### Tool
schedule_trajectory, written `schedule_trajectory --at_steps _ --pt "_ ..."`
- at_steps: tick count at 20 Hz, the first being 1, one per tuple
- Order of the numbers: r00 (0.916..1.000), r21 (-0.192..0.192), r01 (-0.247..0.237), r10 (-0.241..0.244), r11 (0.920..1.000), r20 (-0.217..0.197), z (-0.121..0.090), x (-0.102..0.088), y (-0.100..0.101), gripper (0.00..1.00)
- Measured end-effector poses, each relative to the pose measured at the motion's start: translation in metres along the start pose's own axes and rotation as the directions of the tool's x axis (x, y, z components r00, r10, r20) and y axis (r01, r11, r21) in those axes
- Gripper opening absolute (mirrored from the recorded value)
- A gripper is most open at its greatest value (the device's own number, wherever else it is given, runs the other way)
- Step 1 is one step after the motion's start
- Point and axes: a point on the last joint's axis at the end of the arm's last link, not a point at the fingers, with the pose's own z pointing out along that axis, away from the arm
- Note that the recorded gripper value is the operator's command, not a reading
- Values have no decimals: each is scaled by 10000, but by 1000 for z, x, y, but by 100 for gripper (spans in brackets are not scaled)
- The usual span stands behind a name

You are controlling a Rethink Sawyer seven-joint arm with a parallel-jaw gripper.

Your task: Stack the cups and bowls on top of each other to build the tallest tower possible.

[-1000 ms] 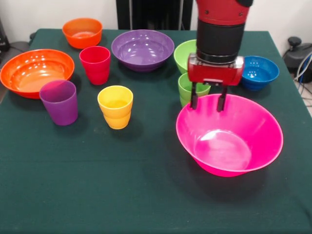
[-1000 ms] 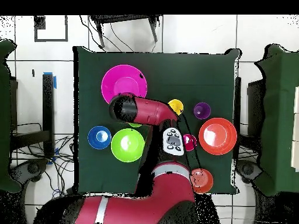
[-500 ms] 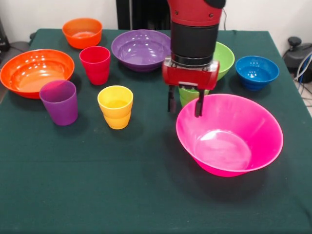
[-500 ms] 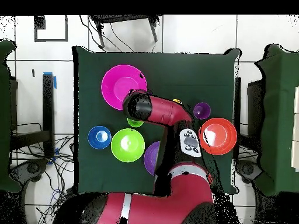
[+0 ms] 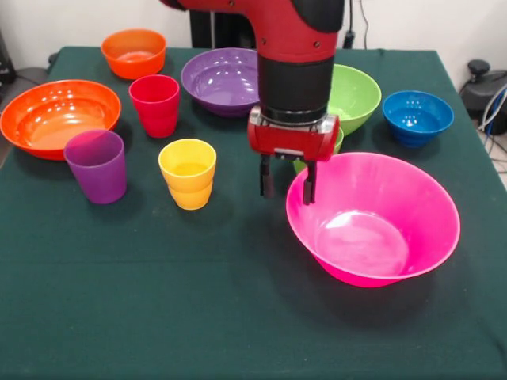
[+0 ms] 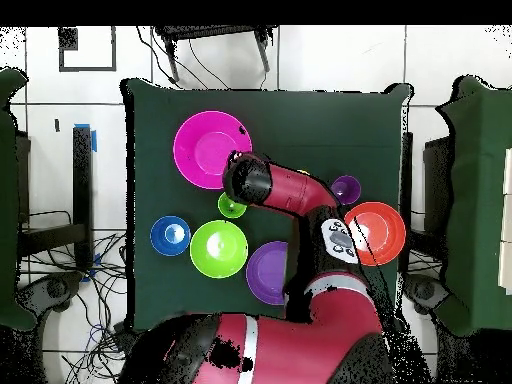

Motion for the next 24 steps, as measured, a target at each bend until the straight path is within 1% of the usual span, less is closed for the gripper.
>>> schedule_trajectory --at_steps 5,8,11,16,24 --pt "9999 -157 -131 132 9998 31 20 8 -1 100" --pt "9999 -215 -45 47 9998 102 31 15 1 100" --pt "10000 -264 51 -49 9996 86 38 22 3 100" --pt "9999 -346 142 -138 9993 100 39 23 5 100" --pt "9997 -515 199 -192 9985 129 38 22 14 100"
